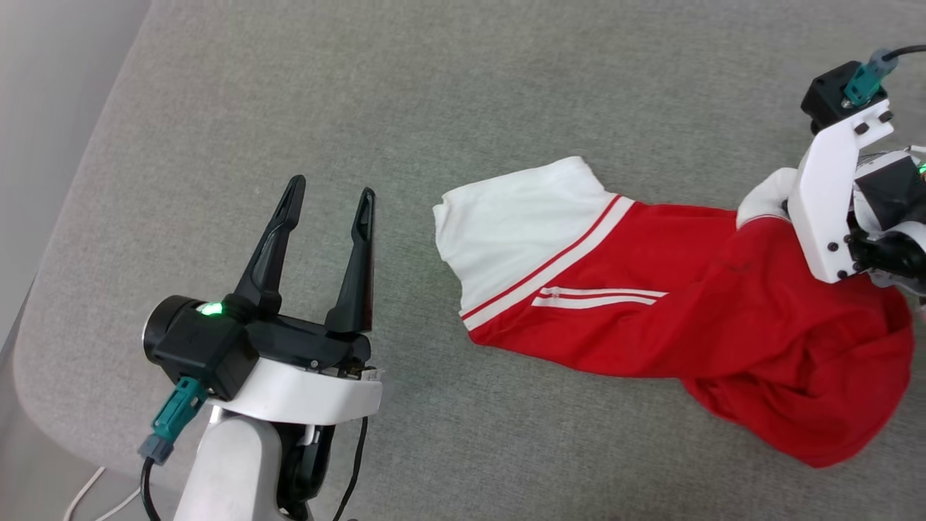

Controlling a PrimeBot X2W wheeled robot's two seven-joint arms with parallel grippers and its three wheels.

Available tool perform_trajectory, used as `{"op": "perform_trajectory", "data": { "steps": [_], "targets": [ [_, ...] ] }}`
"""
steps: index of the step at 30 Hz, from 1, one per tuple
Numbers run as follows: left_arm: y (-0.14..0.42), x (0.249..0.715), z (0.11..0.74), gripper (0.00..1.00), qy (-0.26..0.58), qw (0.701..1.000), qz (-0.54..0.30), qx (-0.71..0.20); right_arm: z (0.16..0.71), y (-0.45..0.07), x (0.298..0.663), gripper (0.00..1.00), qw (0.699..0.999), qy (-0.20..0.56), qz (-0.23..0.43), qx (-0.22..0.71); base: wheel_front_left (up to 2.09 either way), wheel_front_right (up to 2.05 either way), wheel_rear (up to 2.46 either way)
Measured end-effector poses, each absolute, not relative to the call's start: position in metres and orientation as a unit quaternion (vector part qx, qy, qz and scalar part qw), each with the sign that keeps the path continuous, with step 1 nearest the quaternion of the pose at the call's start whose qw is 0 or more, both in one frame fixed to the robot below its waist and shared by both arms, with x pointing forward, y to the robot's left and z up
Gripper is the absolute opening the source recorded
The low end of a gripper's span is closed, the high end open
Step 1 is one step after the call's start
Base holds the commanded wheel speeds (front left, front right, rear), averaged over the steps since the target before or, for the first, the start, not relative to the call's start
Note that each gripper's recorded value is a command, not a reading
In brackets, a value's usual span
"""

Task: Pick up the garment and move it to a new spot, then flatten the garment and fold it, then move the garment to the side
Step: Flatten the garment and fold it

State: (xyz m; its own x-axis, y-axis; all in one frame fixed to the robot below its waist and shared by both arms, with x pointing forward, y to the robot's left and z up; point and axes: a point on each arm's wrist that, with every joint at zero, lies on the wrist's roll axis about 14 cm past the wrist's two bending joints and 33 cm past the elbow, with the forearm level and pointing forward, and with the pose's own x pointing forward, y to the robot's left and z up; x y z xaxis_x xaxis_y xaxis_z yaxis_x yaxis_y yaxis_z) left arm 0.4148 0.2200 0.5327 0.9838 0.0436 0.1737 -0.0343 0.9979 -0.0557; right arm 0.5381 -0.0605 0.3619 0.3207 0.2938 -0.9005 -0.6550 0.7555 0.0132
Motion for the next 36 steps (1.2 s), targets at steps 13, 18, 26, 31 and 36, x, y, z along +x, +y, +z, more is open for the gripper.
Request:
{"op": "perform_trajectory", "data": {
  "steps": [13,18,26,31,36],
  "targets": [
    [0.206,0.408,0.554,1.00,-0.121,0.992,-0.004,-0.034,0.485,-0.096,0.542,0.00,0.915,0.274,0.277,-0.109,0.00,0.00,0.00],
    [0.195,0.404,0.562,1.00,-0.132,0.990,-0.022,-0.041,0.531,-0.131,0.515,0.00,0.943,0.193,0.248,-0.109,0.00,0.00,0.00],
    [0.174,0.400,0.571,1.00,-0.145,0.987,-0.052,-0.052,0.548,-0.180,0.438,0.00,0.962,0.173,0.199,-0.068,0.00,0.00,0.00],
    [0.162,0.401,0.572,1.00,-0.147,0.985,-0.070,-0.055,0.498,-0.209,0.378,0.00,0.951,0.261,0.161,-0.038,0.00,0.00,0.00],
    [0.161,0.403,0.569,1.00,-0.142,0.986,-0.073,-0.055,0.439,-0.237,0.332,0.00,0.922,0.366,0.120,-0.037,0.00,0.00,0.00]
  ]
}}
